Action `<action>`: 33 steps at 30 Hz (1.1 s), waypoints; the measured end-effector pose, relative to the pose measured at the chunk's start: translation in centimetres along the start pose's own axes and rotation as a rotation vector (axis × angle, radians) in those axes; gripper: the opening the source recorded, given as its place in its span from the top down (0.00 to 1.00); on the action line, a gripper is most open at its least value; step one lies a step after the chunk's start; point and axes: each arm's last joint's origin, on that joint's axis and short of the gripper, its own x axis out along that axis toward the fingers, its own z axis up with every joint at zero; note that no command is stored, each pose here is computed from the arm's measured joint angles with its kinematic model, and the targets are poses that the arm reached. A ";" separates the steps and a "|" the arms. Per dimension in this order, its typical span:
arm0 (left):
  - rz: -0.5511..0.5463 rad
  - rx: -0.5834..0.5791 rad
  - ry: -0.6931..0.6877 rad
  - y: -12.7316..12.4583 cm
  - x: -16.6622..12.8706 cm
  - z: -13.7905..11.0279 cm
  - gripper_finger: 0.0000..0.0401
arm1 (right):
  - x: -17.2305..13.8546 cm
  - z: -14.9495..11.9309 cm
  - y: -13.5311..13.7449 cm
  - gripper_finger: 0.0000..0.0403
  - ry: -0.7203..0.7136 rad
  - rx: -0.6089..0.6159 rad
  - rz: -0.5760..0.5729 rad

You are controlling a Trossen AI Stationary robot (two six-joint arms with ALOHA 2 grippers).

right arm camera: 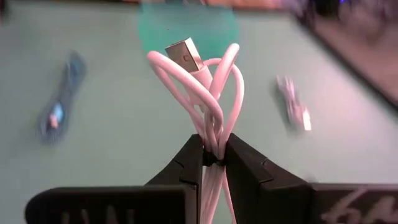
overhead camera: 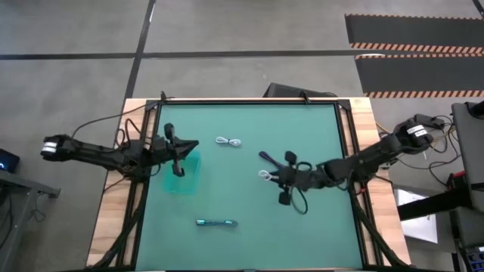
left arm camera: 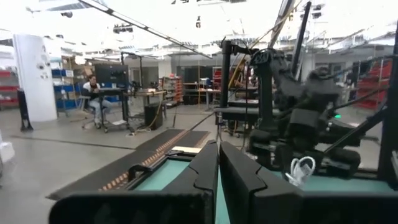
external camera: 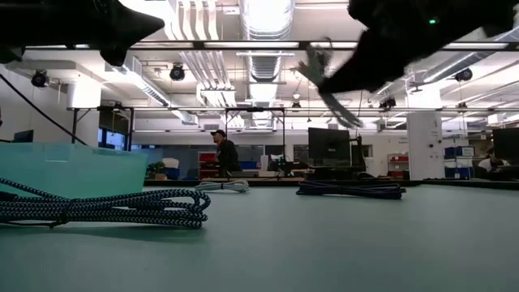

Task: Pick and place USB-C Cables
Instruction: Put the white charger cable into the green bin

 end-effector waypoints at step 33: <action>-0.200 -0.079 0.030 -2.4 4.0 -3.4 0.80 | 10.3 3.7 -4.7 0.91 -0.643 0.029 0.213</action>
